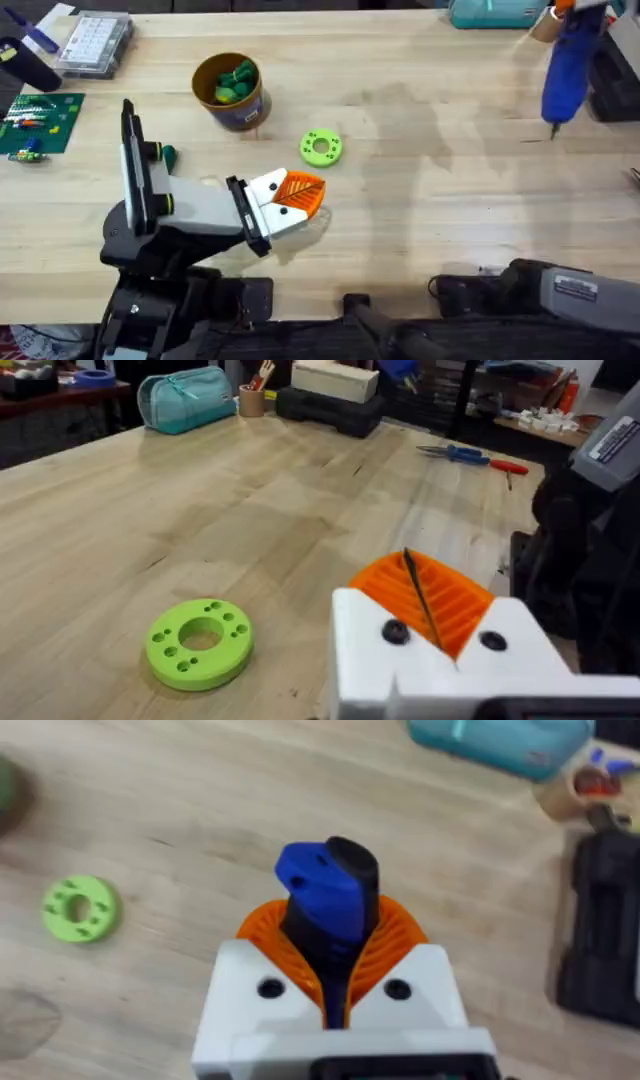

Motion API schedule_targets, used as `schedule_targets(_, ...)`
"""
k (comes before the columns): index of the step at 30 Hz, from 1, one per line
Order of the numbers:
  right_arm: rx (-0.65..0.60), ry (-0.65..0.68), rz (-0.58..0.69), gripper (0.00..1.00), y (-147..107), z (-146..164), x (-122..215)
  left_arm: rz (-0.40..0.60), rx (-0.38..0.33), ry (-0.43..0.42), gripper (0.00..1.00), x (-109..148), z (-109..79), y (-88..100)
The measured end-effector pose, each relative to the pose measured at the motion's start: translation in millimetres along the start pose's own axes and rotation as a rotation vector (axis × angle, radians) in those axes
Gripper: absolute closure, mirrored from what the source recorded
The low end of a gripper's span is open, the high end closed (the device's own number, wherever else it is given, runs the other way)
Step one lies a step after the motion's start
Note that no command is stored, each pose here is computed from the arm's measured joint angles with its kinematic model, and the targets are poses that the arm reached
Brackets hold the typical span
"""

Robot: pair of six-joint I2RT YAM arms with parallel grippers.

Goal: Pick up the gripper from the table and insert it into the empty holder that is missing its gripper. Then pick up a screw, insert it into the mounting hole, and use the screwdriver to tighten it. Finally, clean up the table by picking up the vegetable and placing it into the bucket.

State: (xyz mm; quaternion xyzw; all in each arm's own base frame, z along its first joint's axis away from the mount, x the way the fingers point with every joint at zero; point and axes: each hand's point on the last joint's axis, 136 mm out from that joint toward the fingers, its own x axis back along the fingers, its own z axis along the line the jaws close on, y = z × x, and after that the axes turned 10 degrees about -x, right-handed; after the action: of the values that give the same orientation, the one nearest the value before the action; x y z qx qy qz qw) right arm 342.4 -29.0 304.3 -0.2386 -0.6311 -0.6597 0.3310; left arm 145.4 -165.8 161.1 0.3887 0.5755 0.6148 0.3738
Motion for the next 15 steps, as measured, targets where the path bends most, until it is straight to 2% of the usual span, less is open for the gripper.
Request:
schedule_targets(10,0.037,0.296,-0.272,0.937,50.6,60.4,50.8,0.0,0.0,0.0,0.982,0.0,0.0,0.0)
schedule_targets(15,0.046,0.381,-0.386,0.939,67.0,80.0,81.8,0.0,0.0,0.0,0.982,0.0,0.0,0.0)
